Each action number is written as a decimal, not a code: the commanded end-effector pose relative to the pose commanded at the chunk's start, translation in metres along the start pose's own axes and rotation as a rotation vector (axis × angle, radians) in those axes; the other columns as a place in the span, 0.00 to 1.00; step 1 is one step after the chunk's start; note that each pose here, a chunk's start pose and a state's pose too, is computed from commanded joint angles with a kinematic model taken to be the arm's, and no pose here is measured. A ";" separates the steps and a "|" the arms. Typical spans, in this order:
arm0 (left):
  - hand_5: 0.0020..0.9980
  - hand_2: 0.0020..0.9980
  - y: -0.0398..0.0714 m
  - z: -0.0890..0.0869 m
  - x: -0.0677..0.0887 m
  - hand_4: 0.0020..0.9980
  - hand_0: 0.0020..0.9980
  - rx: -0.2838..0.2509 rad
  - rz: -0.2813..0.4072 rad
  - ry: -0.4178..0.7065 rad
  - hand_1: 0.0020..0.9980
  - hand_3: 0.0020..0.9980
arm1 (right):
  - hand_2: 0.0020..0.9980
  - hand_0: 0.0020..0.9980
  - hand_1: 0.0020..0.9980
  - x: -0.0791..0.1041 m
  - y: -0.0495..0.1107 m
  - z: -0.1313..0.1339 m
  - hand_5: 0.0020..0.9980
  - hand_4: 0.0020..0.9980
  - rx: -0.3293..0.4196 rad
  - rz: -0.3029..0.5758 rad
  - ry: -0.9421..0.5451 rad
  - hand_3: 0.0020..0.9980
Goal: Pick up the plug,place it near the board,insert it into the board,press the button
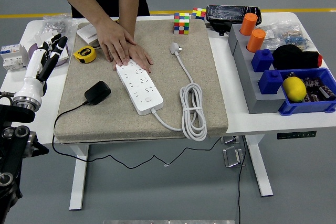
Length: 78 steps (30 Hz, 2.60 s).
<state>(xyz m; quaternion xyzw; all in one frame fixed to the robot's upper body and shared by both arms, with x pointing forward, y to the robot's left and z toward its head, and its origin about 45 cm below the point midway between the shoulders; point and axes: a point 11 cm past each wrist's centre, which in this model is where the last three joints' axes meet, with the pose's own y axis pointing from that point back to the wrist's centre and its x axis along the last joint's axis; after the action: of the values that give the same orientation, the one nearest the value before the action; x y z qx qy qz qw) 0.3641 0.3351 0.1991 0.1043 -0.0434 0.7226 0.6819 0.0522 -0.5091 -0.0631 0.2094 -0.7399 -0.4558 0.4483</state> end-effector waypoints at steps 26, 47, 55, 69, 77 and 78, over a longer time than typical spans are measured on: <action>1.00 0.78 0.032 -0.003 0.016 1.00 0.78 -0.025 0.024 0.524 0.80 0.79 | 0.76 0.80 0.78 -0.001 -0.002 0.017 1.00 1.00 -0.024 0.010 0.027 0.78; 1.00 0.76 0.036 0.006 0.019 1.00 0.76 -0.041 0.046 0.432 0.78 0.79 | 0.76 0.80 0.78 -0.008 -0.002 0.025 1.00 1.00 -0.038 0.003 0.032 0.78; 1.00 0.76 0.036 0.009 0.016 1.00 0.76 -0.044 0.044 0.393 0.78 0.78 | 0.76 0.80 0.78 -0.009 -0.002 0.026 1.00 1.00 -0.040 0.000 0.032 0.78; 1.00 0.75 0.035 0.016 0.019 1.00 0.76 -0.069 0.060 0.400 0.78 0.78 | 0.76 0.80 0.77 -0.013 -0.002 0.027 1.00 1.00 -0.042 -0.006 0.021 0.78; 1.00 0.76 0.034 0.023 0.012 1.00 0.75 -0.082 0.036 0.371 0.77 0.77 | 0.76 0.80 0.77 -0.015 -0.002 0.032 1.00 1.00 -0.052 -0.008 0.015 0.78; 1.00 0.76 0.034 0.024 0.012 1.00 0.75 -0.084 0.035 0.371 0.77 0.77 | 0.76 0.80 0.77 -0.015 -0.002 0.031 1.00 1.00 -0.051 -0.009 0.013 0.78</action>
<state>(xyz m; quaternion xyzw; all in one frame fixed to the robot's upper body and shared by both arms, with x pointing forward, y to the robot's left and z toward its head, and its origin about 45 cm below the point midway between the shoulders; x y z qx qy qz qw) 0.3318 0.3398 0.2277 -0.0598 0.0512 0.7387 0.6695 0.0334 -0.4839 -0.0778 0.2040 -0.7244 -0.4750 0.4562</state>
